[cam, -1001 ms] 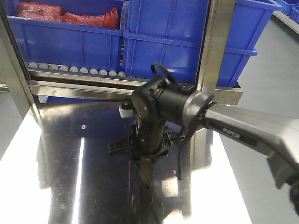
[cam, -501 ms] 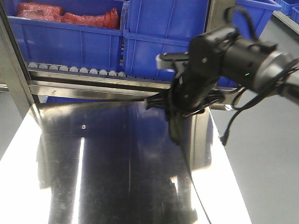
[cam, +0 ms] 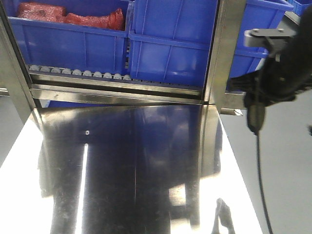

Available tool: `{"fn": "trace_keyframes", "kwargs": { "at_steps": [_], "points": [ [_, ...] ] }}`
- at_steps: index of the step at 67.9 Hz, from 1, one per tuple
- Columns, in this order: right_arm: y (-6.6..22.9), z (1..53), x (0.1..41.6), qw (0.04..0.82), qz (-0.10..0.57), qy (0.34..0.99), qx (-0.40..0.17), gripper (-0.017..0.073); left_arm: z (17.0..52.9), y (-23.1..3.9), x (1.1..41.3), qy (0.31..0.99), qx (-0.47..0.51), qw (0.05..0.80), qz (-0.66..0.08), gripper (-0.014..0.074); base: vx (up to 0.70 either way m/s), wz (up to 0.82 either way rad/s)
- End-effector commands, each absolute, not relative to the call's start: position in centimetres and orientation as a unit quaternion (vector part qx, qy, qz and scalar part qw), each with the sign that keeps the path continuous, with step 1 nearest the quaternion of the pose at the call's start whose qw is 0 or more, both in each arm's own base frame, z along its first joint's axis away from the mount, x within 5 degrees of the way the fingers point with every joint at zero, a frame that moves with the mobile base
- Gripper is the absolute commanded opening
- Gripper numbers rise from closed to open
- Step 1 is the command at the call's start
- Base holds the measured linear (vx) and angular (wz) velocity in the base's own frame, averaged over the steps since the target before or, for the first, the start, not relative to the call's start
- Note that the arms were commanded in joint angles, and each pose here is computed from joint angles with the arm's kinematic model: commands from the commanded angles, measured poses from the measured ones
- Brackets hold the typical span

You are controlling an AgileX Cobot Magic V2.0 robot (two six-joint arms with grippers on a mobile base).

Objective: Move and align brake pads A on conveyor
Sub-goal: 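Close the right gripper on the brake pad and lift it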

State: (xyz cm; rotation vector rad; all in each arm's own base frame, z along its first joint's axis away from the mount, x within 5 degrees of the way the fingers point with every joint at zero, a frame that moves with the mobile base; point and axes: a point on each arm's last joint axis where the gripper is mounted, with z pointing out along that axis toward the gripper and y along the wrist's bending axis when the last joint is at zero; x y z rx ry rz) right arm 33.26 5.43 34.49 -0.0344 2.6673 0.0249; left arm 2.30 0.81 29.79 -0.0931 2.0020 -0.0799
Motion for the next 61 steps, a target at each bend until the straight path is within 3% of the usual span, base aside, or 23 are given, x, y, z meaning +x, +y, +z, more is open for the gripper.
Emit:
{"fn": "trace_keyframes", "kwargs": {
  "at_steps": [1,26,40,61],
  "points": [
    [3.8,36.8,30.8,0.306,0.019,0.952,0.000,-0.0007,31.1,0.8,2.6,0.815,-0.034,0.578,-0.037,-0.0006,0.00,0.00],
    [0.9,34.1,20.3,0.341,0.017,0.940,0.013,-0.0004,31.1,0.8,2.6,0.815,-0.034,0.578,-0.037,-0.0006,0.00,0.00],
    [1.0,32.4,15.1,0.387,0.025,0.921,-0.020,-0.0004,31.1,0.8,2.6,0.815,-0.034,0.578,-0.037,-0.0006,0.00,0.00],
    [1.3,31.2,12.8,0.390,0.054,0.919,-0.012,-0.0004,31.1,0.8,2.6,0.815,-0.034,0.578,-0.037,-0.0006,0.00,0.00]
  ]
}}
